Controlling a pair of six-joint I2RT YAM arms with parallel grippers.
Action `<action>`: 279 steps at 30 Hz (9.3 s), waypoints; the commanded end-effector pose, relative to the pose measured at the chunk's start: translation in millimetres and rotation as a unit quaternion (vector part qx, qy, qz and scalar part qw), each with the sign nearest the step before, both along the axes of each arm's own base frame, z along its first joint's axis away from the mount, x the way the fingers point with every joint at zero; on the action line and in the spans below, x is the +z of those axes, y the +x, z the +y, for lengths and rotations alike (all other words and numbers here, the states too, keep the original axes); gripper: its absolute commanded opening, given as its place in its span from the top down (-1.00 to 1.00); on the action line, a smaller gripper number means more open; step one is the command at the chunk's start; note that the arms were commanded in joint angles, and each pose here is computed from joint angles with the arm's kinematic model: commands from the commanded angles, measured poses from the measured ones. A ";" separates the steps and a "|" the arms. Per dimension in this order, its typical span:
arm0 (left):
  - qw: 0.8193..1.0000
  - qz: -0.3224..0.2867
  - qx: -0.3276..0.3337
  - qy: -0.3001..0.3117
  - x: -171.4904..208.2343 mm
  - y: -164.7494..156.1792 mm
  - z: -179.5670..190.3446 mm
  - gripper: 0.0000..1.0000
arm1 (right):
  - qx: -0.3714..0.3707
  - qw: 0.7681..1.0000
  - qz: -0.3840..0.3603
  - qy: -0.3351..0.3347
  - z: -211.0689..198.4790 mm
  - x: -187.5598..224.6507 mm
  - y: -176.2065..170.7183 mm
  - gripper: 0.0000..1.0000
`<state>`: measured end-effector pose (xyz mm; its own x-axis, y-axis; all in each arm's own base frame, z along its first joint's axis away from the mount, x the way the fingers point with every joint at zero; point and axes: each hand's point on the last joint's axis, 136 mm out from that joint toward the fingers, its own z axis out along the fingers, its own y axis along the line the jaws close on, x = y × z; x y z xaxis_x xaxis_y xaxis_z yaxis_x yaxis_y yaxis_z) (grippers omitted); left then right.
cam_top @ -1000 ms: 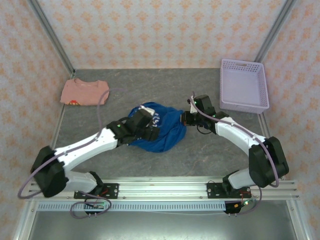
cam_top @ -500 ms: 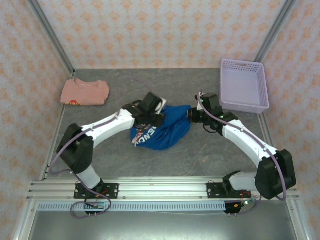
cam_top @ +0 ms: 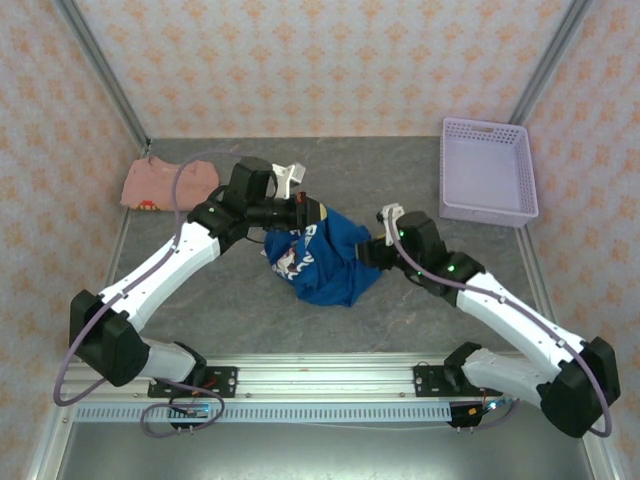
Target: Fold the inside-out t-shirt
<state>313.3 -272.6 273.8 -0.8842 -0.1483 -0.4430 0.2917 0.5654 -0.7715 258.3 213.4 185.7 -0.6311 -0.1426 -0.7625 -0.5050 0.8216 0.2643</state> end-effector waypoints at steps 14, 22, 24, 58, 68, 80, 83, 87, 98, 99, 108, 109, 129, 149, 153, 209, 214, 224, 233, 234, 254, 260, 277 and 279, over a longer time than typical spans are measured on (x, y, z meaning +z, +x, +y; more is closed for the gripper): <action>0.981 -0.013 0.170 0.090 -14.9 35.3 95.8 1.00 | 0.167 0.974 0.037 0.148 66.6 29.0 -2.7 1.00; 0.903 -0.069 0.270 0.327 -37.2 44.4 174.1 -0.15 | 0.203 0.923 0.038 0.324 55.7 117.4 -16.0 1.00; 0.911 -0.108 0.234 0.322 -24.9 21.1 160.0 -0.32 | 0.197 0.924 0.037 0.325 54.4 120.3 -8.8 1.00; 0.998 -0.001 -0.002 -0.069 -5.3 17.5 10.6 1.00 | -0.068 0.997 0.016 0.032 -53.6 28.0 32.8 0.94; 0.978 0.022 0.046 -0.202 69.9 2.6 34.7 1.00 | -0.165 0.978 0.010 -0.127 -77.7 15.6 56.3 0.26; 0.982 0.014 0.067 -0.179 72.1 3.1 41.3 1.00 | 0.094 0.990 -0.092 0.047 25.6 66.0 -16.1 -0.23; 0.982 0.013 0.066 -0.176 71.6 2.0 41.6 1.00 | 0.118 0.987 -0.065 0.083 57.0 65.9 -6.0 -0.31; 0.983 0.007 0.068 -0.170 73.2 0.6 43.4 1.00 | 0.142 0.984 -0.029 0.104 90.3 54.0 12.4 -0.18; 0.967 0.012 0.207 -0.146 56.7 30.7 118.5 1.00 | 0.074 0.997 -0.012 -0.006 22.5 23.5 -12.3 0.96; 0.966 0.010 0.217 -0.142 55.8 31.5 126.4 1.00 | 0.070 0.997 -0.017 -0.008 18.3 25.2 -13.5 0.96; 0.958 0.030 0.281 -0.040 9.9 27.8 172.1 1.00 | 0.057 0.996 -0.048 0.043 10.5 54.6 -9.0 1.00; 0.959 0.032 0.280 -0.032 5.1 27.2 172.5 1.00 | 0.051 0.996 -0.050 0.057 10.3 60.5 -5.3 1.00; 0.930 -0.040 0.290 0.222 -50.5 74.2 165.0 -0.21 | -0.088 0.966 0.130 0.204 -11.2 65.0 77.0 1.00; 0.944 -0.170 -0.072 0.274 -98.4 -2.3 -11.9 -0.34 | -0.090 0.973 0.138 0.164 -13.9 57.7 93.8 1.00; 0.944 -0.146 -0.074 0.288 -112.3 -3.7 -5.3 -0.34 | -0.095 0.976 0.126 0.152 -20.0 60.1 92.0 1.00; 0.949 -0.017 0.186 0.254 -44.9 -45.4 180.0 1.00 | -0.045 0.993 0.025 0.106 8.1 22.3 38.8 0.00; 0.949 -0.015 0.179 0.259 -48.1 -43.1 181.7 1.00 | -0.118 0.988 0.096 0.001 -1.4 -37.0 79.2 -0.11; 0.954 -0.030 0.178 0.242 -41.4 -30.0 174.6 1.00 | -0.104 0.977 0.170 -0.077 4.9 -116.1 120.1 -0.41; 0.940 -0.080 0.247 0.220 1.6 1.8 185.8 1.00 | -0.110 0.989 0.088 -0.052 -14.1 -38.2 152.7 1.00; 0.936 -0.091 0.264 0.216 13.2 9.4 190.2 1.00 | -0.120 0.991 0.055 -0.038 -21.6 -10.1 157.2 1.00; 0.945 -0.184 0.233 0.137 108.2 4.6 188.6 1.00 | -0.091 0.989 -0.080 0.087 -64.4 119.7 22.6 0.66; 0.974 -0.015 0.188 0.127 -35.1 -17.1 172.4 1.00 | -0.104 0.983 0.121 0.086 -37.2 -43.5 -18.9 0.07; 0.946 0.093 0.250 0.183 -123.5 -40.3 197.6 1.00 | -0.064 0.987 0.092 -0.119 22.1 -84.7 98.1 -0.39; 0.942 0.083 0.258 0.197 -120.1 -41.1 203.2 1.00 | -0.079 0.978 0.095 -0.166 12.7 -98.5 109.0 -0.42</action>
